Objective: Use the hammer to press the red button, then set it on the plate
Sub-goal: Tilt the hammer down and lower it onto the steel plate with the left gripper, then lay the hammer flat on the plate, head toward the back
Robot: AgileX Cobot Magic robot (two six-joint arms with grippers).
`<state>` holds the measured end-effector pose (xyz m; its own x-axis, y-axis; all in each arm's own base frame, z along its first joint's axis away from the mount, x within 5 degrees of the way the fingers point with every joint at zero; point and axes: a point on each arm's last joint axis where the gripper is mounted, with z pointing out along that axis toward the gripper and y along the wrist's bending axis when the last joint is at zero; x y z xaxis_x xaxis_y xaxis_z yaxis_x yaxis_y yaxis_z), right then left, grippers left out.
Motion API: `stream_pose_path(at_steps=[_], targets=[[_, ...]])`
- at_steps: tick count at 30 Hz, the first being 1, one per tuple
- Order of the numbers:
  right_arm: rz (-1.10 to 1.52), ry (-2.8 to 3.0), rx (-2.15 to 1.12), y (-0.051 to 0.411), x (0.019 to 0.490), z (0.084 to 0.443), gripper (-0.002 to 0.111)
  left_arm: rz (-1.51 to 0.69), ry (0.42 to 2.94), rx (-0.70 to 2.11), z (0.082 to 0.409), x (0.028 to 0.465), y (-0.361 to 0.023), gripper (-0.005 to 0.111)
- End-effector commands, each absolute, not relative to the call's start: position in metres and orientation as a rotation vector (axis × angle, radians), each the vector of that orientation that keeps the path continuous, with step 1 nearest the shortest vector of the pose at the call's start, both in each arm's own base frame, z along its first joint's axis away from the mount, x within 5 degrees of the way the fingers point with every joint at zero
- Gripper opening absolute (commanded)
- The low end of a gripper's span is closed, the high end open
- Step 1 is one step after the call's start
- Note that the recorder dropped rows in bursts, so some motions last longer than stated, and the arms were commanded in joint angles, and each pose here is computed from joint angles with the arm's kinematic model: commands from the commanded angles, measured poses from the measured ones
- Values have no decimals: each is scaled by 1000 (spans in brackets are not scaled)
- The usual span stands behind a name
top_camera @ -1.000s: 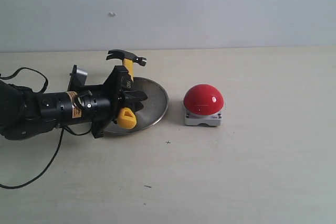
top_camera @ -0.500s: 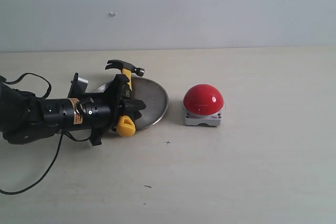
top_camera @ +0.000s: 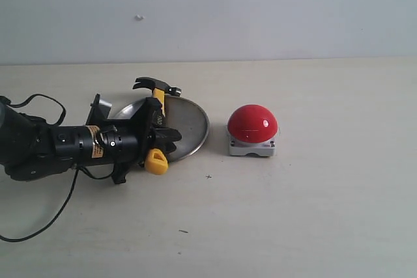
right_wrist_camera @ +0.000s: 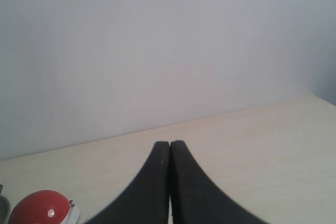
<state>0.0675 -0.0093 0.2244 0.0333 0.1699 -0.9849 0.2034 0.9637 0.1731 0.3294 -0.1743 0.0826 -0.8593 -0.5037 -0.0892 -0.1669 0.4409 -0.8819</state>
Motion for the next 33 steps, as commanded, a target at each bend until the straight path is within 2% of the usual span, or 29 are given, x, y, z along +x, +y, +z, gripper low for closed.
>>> stream_pose_path(at_steps=[1, 6, 8, 11, 15, 25, 33], targets=[[-38, 1545, 300, -10, 67, 223, 0, -1424, 2339, -504, 87, 330, -178, 0], [-38, 1545, 300, -10, 67, 223, 0, -1429, 2338, -508, 88, 330, -178, 0], [-38, 1545, 300, -10, 67, 223, 0, -1425, 2334, -521, 87, 330, -178, 5], [-38, 1545, 300, -10, 67, 223, 0, -1426, 2327, -536, 88, 331, -177, 27], [-38, 1545, 300, -10, 67, 223, 0, -1427, 2319, -550, 88, 332, -177, 45], [-38, 1545, 300, -10, 67, 223, 0, -1425, 2332, -511, 88, 331, -177, 47], [-38, 1545, 300, -10, 67, 223, 0, -1463, 2331, -520, 87, 331, -159, 47]])
